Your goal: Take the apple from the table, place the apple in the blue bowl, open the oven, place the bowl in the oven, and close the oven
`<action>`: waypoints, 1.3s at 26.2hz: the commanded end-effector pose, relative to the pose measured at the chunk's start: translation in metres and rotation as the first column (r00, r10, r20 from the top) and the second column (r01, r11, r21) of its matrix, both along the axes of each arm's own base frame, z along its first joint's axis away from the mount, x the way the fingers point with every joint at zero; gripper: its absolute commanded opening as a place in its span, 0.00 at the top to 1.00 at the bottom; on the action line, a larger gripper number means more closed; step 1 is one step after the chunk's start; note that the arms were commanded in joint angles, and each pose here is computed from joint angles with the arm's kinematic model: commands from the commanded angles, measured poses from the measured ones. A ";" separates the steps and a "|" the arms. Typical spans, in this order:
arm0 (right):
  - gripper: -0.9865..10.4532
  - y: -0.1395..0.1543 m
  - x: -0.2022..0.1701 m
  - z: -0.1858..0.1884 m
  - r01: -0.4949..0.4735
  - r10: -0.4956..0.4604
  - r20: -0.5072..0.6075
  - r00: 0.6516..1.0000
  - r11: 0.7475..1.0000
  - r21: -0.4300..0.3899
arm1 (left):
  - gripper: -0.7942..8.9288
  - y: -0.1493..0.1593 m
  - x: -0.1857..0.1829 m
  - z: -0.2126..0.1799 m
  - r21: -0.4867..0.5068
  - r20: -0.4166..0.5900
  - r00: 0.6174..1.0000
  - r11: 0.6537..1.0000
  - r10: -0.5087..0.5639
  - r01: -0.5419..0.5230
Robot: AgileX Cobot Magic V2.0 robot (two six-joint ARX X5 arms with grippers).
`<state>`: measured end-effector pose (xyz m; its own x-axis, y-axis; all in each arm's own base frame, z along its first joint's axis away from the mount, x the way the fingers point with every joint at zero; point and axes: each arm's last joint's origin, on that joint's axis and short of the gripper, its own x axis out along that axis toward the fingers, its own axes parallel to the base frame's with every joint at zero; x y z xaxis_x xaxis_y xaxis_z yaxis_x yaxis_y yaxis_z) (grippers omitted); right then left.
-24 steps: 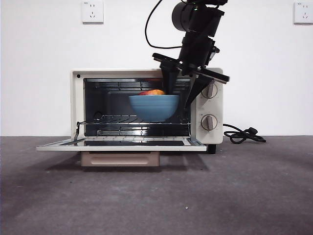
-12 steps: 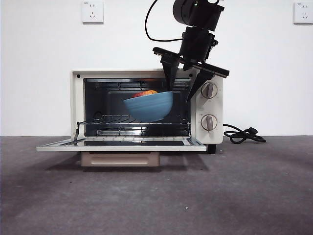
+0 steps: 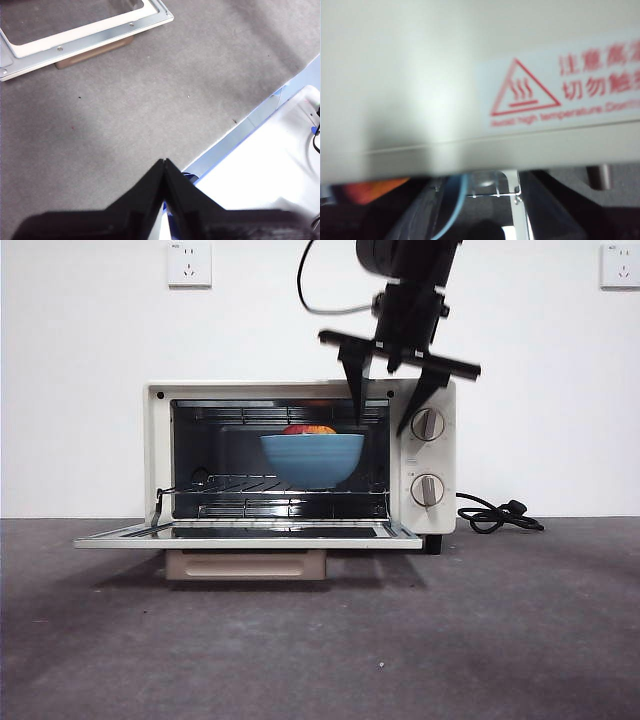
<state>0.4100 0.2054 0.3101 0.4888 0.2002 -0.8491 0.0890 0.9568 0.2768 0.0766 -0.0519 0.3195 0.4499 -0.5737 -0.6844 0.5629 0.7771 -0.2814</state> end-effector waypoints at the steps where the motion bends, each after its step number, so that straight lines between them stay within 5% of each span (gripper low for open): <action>1: 0.70 -0.001 -0.007 0.019 -0.030 0.029 0.059 0.998 1.000 0.006 | 0.92 -0.001 0.001 -0.002 0.004 0.007 1.000 1.000 -0.008 0.008; 8: 0.70 -0.011 -0.035 0.058 -0.155 0.162 0.129 0.978 0.986 -0.065 | 0.92 -0.002 0.007 -0.001 0.029 0.046 0.998 0.999 0.032 -0.033; 16: 0.71 -0.017 -0.100 0.110 -0.300 0.361 0.173 0.916 0.905 -0.303 | 0.93 -0.013 0.039 -0.003 0.104 0.115 0.984 0.983 0.138 -0.150; 22: 0.81 -0.024 -0.147 0.143 -0.361 0.457 0.218 0.862 0.857 -0.367 | 0.93 -0.018 0.077 -0.019 0.137 0.029 0.981 0.971 0.192 -0.195; 26: 0.81 -0.036 -0.173 0.162 -0.381 0.496 0.256 0.830 0.839 -0.388 | 0.93 -0.013 0.102 -0.030 0.057 -0.056 0.980 0.980 0.192 -0.189; 34: 0.92 -0.068 -0.215 0.190 -0.371 0.514 0.330 0.792 0.834 -0.409 | 0.93 0.019 0.140 -0.048 -0.071 -0.165 0.951 0.959 0.261 -0.275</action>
<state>0.1989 0.1396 0.5007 0.7327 0.2540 -0.6313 -0.4086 0.9061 -0.1097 0.2137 -0.0368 0.2775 0.4974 -0.5089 -0.7026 0.2913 0.8608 -0.4173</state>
